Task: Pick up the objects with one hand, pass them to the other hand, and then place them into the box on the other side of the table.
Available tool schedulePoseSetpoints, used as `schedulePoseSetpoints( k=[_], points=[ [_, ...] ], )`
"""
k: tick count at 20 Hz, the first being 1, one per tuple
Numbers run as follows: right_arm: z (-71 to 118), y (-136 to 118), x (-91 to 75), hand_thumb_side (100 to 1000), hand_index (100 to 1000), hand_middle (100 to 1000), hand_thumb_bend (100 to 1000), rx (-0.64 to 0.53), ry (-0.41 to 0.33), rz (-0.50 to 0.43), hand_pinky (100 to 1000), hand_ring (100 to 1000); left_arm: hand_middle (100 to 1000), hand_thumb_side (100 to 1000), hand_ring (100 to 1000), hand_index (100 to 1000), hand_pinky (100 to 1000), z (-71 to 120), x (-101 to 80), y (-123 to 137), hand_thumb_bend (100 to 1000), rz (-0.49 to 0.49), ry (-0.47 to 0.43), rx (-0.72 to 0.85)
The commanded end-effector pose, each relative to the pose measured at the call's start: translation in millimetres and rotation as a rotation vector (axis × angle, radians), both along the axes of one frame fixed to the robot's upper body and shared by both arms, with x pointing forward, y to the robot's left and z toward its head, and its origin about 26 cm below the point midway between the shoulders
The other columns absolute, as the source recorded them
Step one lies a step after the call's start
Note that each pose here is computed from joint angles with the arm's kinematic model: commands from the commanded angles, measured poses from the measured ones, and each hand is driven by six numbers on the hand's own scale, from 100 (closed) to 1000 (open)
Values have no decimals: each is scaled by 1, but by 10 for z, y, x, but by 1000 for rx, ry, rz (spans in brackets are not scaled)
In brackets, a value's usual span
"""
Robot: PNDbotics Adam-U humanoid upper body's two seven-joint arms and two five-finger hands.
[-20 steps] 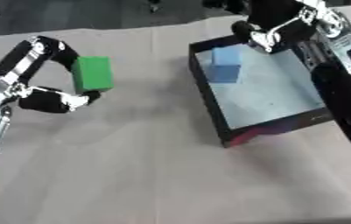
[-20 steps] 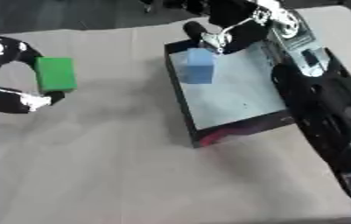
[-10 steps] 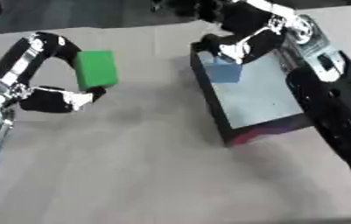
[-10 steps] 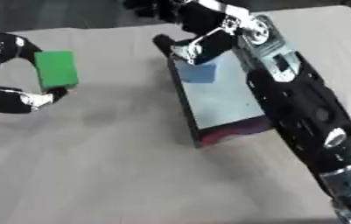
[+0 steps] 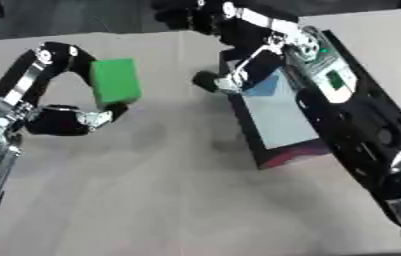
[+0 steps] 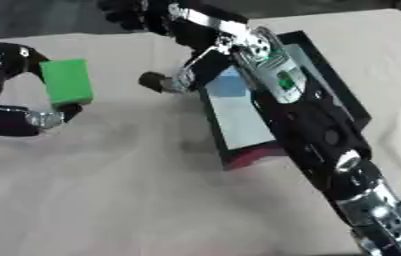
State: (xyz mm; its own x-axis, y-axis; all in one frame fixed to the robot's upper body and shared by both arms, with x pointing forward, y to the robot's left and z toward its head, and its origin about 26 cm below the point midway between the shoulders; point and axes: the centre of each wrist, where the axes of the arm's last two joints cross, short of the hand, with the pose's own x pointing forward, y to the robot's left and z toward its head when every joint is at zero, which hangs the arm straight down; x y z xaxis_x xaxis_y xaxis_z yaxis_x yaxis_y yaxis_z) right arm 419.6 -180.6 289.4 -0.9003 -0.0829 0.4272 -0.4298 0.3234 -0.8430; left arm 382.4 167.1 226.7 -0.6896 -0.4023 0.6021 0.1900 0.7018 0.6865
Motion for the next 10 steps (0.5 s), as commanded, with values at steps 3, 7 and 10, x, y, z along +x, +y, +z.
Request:
schedulePoseSetpoints(
  k=[3, 7, 10],
  points=[
    [83, 77, 7, 100, 1000, 982, 380, -117, -227, 113, 1000, 1000, 432, 100, 476, 507, 732, 96, -73, -52, 100, -44, -16, -44],
    [47, 117, 32, 100, 1000, 976, 388, -133, -248, 107, 1000, 1000, 431, 100, 475, 507, 732, 123, -110, -95, 100, -89, -16, -72],
    [25, 150, 45, 100, 1000, 974, 387, -141, -257, 107, 1000, 1000, 431, 100, 475, 506, 732, 154, -143, -124, 100, -116, -24, -90]
  ],
)
